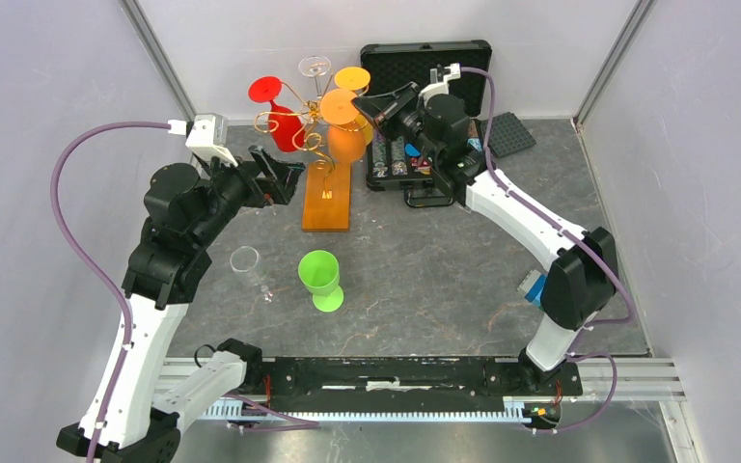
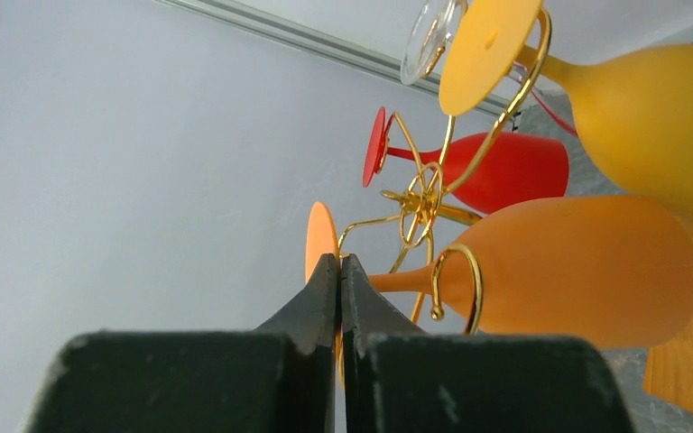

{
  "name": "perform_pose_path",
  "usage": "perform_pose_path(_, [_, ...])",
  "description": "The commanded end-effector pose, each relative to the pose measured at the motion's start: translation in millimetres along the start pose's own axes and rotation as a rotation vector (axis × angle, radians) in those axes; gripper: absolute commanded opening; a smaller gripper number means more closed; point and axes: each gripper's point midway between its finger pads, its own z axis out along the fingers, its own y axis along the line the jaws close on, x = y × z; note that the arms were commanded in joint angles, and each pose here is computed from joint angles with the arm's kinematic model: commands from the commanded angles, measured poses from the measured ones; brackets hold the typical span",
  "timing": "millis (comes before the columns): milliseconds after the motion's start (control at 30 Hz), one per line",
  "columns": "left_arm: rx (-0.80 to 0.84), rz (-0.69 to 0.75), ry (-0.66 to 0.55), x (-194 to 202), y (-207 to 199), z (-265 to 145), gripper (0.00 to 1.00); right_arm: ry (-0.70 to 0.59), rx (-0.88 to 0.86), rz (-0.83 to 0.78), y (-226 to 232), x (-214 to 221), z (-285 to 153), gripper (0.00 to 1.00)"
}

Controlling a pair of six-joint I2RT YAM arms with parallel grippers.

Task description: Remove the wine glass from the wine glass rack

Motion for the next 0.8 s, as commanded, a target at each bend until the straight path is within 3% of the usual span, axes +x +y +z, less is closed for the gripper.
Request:
perform_pose_path(0, [0.002, -0.008, -0.043, -13, -3, -3, 1.0, -0.062, -0.026, -0.024, 16, -15, 16, 0.0])
perform_pose_path(200, [-0.003, -0.005, -0.049, -15, -2, -5, 1.0, -0.117, 0.041, -0.033, -1, -23, 25, 0.0])
perform_pose_path(767, [0.067, -0.006, -0.028, -11, -14, -2, 1.0, -0.303, 0.114, -0.021, 3, -69, -22, 0.0])
